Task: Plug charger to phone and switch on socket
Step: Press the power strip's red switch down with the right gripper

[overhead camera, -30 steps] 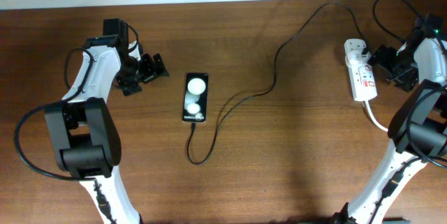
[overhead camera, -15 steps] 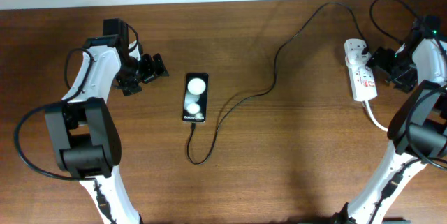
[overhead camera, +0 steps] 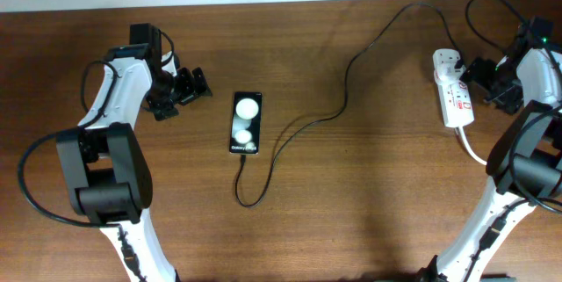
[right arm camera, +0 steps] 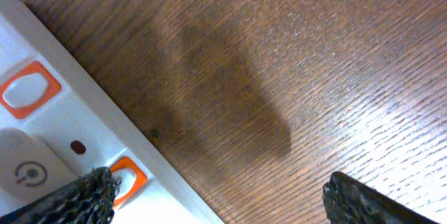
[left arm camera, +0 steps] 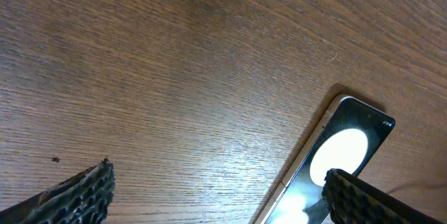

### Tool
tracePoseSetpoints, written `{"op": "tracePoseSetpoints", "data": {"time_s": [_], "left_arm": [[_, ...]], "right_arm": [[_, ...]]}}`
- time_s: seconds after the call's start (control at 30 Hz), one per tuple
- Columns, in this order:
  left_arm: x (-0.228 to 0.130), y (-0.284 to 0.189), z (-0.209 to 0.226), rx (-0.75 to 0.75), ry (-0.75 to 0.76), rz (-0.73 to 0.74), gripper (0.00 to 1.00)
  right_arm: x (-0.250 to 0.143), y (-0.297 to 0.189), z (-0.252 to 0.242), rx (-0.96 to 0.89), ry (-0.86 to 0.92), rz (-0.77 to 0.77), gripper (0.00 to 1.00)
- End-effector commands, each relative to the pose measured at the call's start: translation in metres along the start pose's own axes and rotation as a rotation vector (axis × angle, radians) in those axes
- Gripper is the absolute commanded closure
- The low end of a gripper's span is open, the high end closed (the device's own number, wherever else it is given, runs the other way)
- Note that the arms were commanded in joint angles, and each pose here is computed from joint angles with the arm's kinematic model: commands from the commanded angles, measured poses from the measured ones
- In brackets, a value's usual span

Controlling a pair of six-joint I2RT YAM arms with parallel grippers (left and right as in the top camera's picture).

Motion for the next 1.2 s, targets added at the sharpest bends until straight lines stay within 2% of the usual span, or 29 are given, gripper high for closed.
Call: {"op": "tracePoseSetpoints", "data": {"time_s": [0.0,0.17,0.3,0.4,1.17], "left_arm": [[0.003,-0.001,-0.001,-0.012,0.004,-0.004,0.01],[0.003,-0.001,-0.001,-0.012,0.004,-0.004,0.01],[0.003,-0.001,-0.001,-0.012,0.004,-0.004,0.01],[0.003,-0.001,-0.001,-0.012,0.004,-0.004,0.01],[0.003,0.000,-0.001,-0.011,0.003,-0.003,0.01]], "right_arm": [[-0.036,0.030,0.025,0.083,-0.063,0.182,0.01],[-0.037,0.030,0.025,0.081,-0.064,0.189,0.01],[-0.046,0.028,0.019,0.093,-0.322,0.239,0.01],[-0.044,0.028,0.011,0.045,-0.317,0.231,0.01],[-0.044,0.028,0.011,0.044,-0.318,0.231,0.01]]}}
Point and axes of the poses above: each gripper's point midway between its finger pads, its own y axis out along the fingers, its own z axis along the line the jaws close on, x = y × z, the point moved 8 cm from there along -y, back along the fingers, and after that the axes turned 1 degree about -y, right-handed, at the moved point
